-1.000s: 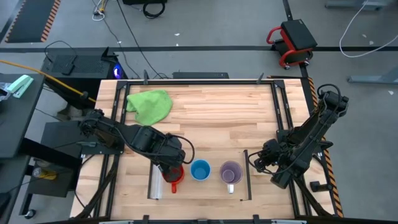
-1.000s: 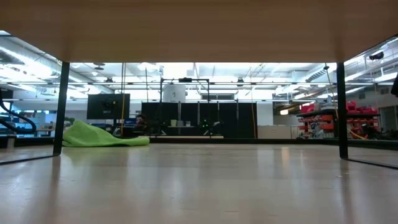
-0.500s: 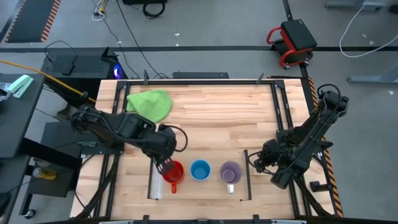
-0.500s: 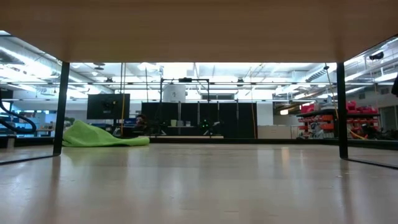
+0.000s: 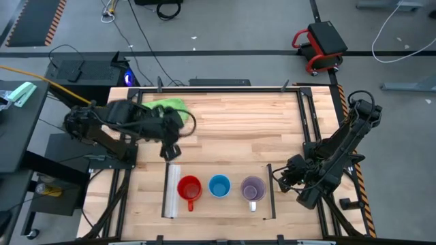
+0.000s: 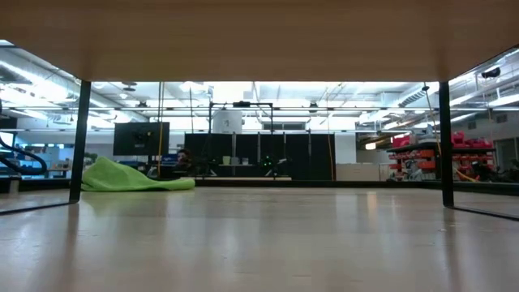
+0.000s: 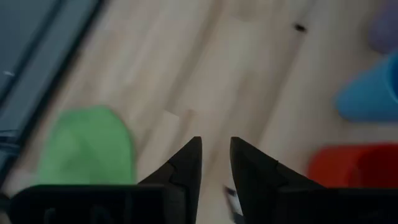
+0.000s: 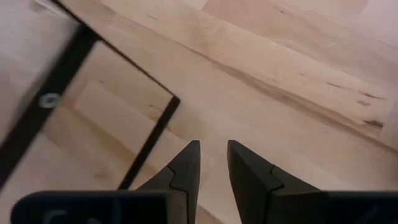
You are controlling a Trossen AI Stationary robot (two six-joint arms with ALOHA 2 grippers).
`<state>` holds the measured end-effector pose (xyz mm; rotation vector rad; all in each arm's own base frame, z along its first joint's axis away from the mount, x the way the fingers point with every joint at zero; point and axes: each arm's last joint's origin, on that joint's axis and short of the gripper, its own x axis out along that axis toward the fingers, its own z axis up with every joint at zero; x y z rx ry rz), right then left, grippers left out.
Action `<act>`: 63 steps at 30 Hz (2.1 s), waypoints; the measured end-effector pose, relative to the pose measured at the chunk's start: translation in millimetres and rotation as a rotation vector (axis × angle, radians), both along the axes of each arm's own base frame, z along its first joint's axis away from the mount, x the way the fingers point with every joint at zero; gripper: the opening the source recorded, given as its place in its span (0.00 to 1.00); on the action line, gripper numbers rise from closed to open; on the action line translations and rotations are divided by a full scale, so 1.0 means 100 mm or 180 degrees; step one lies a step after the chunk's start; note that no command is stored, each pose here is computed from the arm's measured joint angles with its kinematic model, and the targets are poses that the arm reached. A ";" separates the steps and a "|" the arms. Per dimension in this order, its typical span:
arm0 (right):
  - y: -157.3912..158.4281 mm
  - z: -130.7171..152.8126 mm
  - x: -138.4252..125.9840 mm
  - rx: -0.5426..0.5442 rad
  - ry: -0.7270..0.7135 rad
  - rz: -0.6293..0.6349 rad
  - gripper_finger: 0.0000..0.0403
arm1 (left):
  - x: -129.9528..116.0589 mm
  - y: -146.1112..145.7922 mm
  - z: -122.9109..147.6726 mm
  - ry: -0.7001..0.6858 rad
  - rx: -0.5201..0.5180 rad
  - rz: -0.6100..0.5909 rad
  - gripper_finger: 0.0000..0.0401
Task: Stack small to large cups/mugs on shelf
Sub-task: Return to Home Position
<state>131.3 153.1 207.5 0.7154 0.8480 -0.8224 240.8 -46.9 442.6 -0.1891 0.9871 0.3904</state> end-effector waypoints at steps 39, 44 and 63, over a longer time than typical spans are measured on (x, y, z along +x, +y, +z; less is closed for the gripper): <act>-0.11 2.78 -0.38 -0.0767 -0.1488 0.2341 0.22 | -1.49 0.33 0.83 -0.2026 -0.0102 -0.0253 0.23; -0.21 3.02 -0.67 -0.0968 -0.2172 0.2503 0.22 | -1.51 0.29 0.84 -0.2166 -0.0230 -0.0316 0.23; 0.14 1.89 -1.02 -0.0677 -0.3252 0.1710 0.22 | -1.48 0.13 -0.09 -0.2937 -0.0538 -0.0747 0.23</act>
